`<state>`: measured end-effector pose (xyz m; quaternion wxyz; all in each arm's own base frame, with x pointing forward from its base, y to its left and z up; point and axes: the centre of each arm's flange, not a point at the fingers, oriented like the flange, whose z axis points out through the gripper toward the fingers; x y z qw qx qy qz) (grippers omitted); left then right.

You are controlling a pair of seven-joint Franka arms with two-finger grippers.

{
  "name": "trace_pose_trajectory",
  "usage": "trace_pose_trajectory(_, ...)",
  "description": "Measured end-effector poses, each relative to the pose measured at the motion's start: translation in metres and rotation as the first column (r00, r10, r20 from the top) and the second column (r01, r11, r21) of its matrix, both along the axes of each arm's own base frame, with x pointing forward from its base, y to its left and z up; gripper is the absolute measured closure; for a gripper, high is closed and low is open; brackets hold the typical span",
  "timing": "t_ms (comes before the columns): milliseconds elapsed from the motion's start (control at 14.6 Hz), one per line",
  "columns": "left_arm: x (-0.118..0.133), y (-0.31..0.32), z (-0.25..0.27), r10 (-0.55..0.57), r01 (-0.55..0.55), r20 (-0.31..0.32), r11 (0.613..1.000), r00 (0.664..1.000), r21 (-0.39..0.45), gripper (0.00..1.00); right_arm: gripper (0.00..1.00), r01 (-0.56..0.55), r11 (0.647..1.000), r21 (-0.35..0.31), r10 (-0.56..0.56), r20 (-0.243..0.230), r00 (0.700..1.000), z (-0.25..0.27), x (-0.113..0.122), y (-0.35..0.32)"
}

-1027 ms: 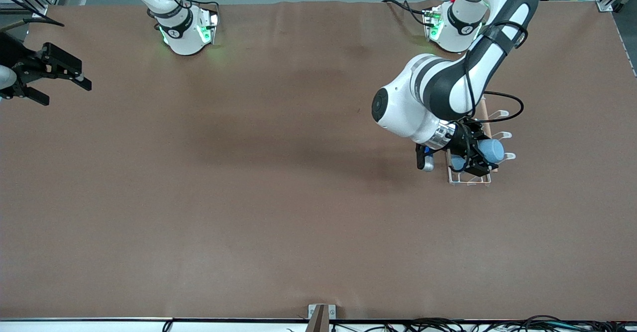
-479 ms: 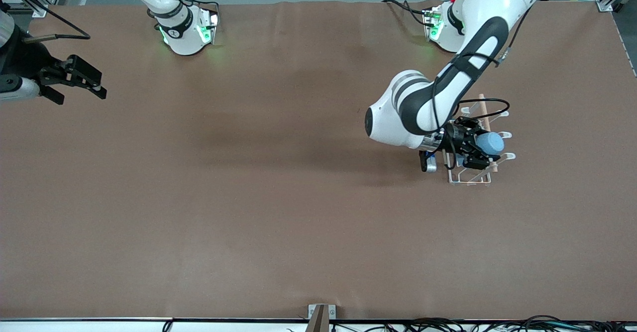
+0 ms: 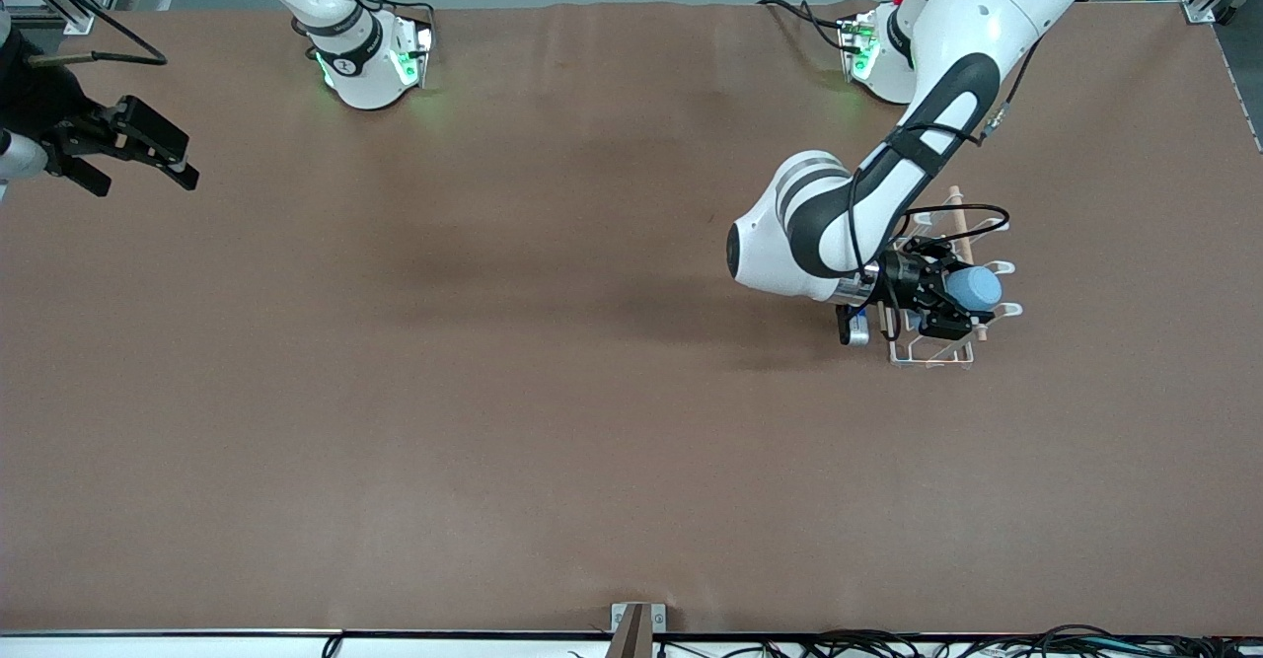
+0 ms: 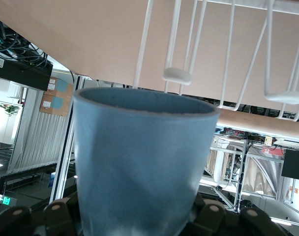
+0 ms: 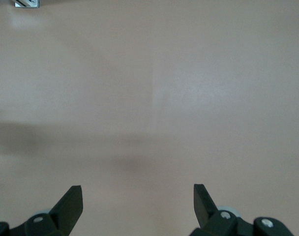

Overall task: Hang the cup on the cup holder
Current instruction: 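Lower the cup onto a holder hook with the left gripper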

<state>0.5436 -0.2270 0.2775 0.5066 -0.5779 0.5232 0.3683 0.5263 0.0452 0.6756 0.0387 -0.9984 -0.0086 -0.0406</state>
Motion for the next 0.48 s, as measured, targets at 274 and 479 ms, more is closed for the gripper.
trace_pose_trajectory(274,0.004,0.01,-0.011,-0.007,0.007,0.001,0.999,1.0,0.032,0.27,0.0,0.006,1.0,0.001,-0.006,0.007,1.0,0.003,0.002,-0.001)
trace_pose_trajectory(479,0.004,0.01,-0.021,-0.015,0.015,0.002,0.999,1.0,0.044,0.27,0.0,0.013,1.0,0.001,-0.013,-0.004,1.0,0.0,0.003,-0.003)
